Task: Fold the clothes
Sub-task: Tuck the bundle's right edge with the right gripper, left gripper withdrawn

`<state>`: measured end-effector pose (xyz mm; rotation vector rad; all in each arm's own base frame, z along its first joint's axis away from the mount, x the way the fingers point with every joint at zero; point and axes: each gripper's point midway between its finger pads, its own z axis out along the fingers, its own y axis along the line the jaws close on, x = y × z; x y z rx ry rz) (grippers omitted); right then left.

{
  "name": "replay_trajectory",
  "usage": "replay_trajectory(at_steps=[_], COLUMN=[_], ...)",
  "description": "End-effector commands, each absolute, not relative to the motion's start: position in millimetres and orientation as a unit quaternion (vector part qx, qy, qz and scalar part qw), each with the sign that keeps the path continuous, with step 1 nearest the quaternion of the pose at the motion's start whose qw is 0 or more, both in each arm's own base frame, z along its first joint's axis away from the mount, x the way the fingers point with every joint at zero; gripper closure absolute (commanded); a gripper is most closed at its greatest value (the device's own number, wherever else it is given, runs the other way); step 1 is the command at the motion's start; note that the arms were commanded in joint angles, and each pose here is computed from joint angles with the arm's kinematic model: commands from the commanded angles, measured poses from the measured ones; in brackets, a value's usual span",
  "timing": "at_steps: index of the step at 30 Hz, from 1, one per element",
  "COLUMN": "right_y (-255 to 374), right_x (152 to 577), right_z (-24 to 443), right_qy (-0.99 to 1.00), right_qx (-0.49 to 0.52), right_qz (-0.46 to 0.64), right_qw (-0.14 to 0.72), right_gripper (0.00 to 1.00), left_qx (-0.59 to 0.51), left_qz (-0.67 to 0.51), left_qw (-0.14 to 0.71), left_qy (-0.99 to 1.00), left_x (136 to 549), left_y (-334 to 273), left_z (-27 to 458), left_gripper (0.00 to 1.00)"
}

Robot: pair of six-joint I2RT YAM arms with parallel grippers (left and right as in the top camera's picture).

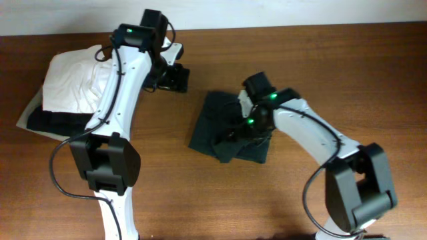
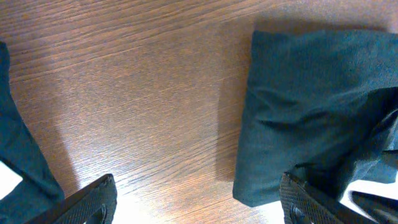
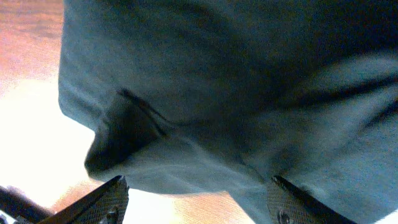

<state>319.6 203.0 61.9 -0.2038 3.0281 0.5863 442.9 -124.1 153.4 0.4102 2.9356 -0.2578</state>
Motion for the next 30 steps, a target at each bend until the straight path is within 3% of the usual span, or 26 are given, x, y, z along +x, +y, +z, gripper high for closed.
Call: replay_trajectory(at_steps=[1,2,4,7,9,10,13,16,19,20,22,23,30], right_y=[213,213,201,156,159,176,206,227,228,227,226,224,137], right_x=[321,321,325,334,334,328,310,303,303,304,309,313,322], right_z=[43,43,46,59,74,86,88,74,58,51,48,48,85], right_qy=[0.987,0.987,0.989,0.99,0.977,0.96,0.953,0.968,0.978,0.981,0.982,0.983,0.996], right_qx=[-0.047,-0.047,-0.031,0.026,-0.014,-0.055,-0.1,-0.152,-0.167,-0.162,-0.157,-0.146,-0.016], right_qz=[0.15,0.149,0.144,0.138,0.213,0.275,0.286,0.196,0.116,0.089,0.083,0.082,0.079], right_qw=[0.024,0.025,0.026,0.024,0.021,0.015,0.002,0.034,0.053,0.058,0.065,0.069,0.047], right_gripper=[0.59,0.83,0.96,0.96,0.96,0.74,0.65,0.34,0.25,0.29,0.84,0.95,0.96], left_qx=[0.149,0.15,0.15,0.15,0.15,0.157,0.168,0.16,0.146,0.139,0.134,0.134,0.135], left_qz=[-0.117,-0.117,-0.117,-0.117,-0.117,-0.116,-0.113,-0.088,-0.081,-0.081,-0.082,-0.082,-0.082], left_qw=[0.087,0.086,0.086,0.086,0.086,0.087,0.091,0.092,0.091,0.092,0.092,0.092,0.091], left_qy=[0.978,0.978,0.978,0.978,0.978,0.977,0.975,0.979,0.982,0.983,0.983,0.983,0.983], left_x=[442,441,441,441,441,441,443,445,448,450,450,450,450], left_y=[-133,-134,-134,-135,-135,-134,-133,-120,-105,-100,-96,-96,-96], left_z=[160,160,160,160,160,160,160,159,158,158,158,158,158], left_gripper=[0.15,0.15,0.15,0.15,0.15,0.15,0.15,0.15,0.14,0.14,0.14,0.14,0.14])
